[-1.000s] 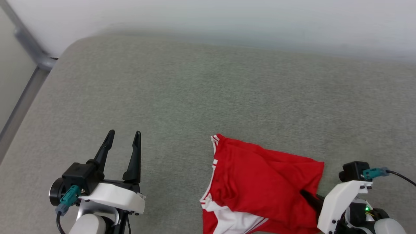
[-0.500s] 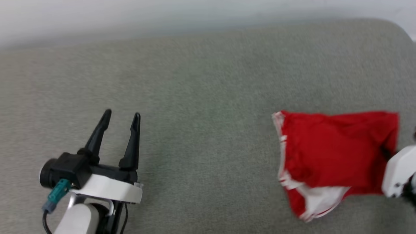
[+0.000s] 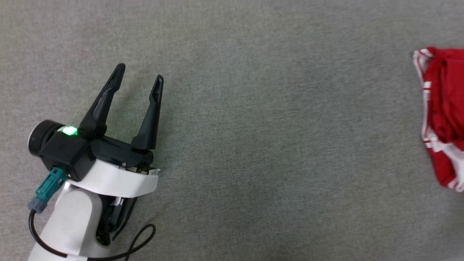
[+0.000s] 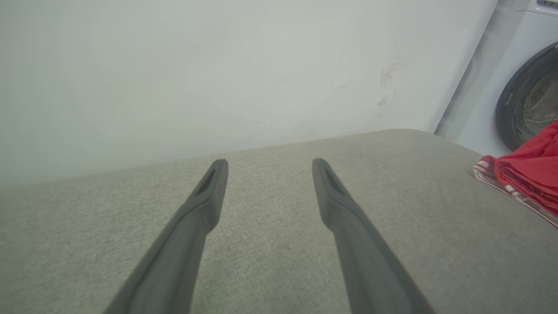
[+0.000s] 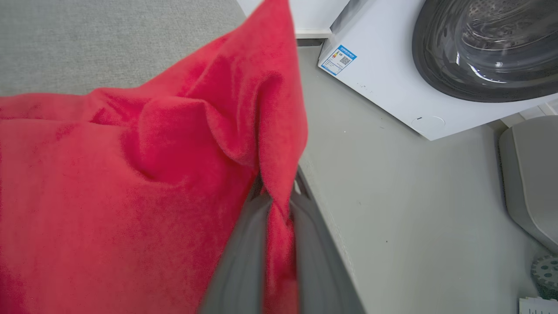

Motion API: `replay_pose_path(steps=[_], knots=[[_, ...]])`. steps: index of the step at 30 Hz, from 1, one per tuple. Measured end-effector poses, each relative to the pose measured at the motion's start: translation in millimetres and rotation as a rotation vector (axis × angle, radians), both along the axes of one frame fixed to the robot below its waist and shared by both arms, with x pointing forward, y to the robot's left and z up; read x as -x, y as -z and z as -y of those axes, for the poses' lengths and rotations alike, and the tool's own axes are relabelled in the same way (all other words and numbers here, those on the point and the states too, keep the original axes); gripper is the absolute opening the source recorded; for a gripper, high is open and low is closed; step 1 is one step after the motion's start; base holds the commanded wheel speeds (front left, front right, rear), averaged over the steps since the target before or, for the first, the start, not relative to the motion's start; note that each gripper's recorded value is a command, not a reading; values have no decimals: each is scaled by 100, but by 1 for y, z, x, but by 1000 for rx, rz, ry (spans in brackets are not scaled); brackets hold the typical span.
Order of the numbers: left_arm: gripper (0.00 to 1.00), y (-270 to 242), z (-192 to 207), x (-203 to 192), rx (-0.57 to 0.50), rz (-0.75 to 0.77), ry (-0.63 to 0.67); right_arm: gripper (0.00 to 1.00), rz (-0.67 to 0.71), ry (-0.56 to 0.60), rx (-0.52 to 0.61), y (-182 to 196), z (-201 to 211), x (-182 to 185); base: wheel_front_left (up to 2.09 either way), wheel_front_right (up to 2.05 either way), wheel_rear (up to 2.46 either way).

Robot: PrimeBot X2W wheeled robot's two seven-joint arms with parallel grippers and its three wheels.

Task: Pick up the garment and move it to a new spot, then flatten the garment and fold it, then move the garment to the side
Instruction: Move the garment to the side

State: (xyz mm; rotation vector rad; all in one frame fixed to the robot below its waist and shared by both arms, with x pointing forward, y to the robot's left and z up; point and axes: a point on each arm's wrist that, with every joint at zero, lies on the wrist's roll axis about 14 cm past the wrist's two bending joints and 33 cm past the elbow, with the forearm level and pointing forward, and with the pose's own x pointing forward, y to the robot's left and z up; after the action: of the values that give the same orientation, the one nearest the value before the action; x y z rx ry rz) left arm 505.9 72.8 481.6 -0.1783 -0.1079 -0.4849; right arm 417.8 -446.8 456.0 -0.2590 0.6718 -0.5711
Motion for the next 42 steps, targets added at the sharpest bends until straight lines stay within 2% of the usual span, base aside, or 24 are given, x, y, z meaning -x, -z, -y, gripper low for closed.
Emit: replay_pose_path(steps=[3, 4, 5, 6, 9, 13, 18, 23, 31, 42], knots=[[100, 11, 0, -6, -2, -14, 8, 0, 0, 10, 28, 7, 7, -11, 0, 0, 0], [100, 14, -1, -7, -4, -20, 6, 33, -4, 15, 30, 11, 8, -13, 0, 0, 0], [100, 17, -2, -7, -5, -25, 5, 73, -11, 24, 30, 15, 10, -14, 0, 0, 0], [100, 19, -3, -7, -8, -31, 4, 100, -11, 31, 29, 20, 10, -14, 0, 0, 0], [100, 21, -5, -5, -11, -38, -1, 100, 13, 48, 36, 22, 11, -12, 0, 0, 0], [100, 15, -5, -2, -5, -35, -12, 100, 118, 48, 93, 1, 15, -11, 0, 0, 0], [100, 8, -11, 10, -2, -47, -50, 100, 270, -10, 132, -25, 1, -10, 0, 0, 0], [100, 2, -21, 30, -6, -68, -103, 100, 397, -89, 116, -38, -26, 0, 0, 0, 0], [100, -17, -42, 66, 3, -69, -203, 100, 566, -251, 1, -46, -99, 14, 0, 0, 0], [100, -31, -94, 109, 2, -57, -370, 100, 688, -493, -222, -58, -212, 18, 0, 0, 0]])
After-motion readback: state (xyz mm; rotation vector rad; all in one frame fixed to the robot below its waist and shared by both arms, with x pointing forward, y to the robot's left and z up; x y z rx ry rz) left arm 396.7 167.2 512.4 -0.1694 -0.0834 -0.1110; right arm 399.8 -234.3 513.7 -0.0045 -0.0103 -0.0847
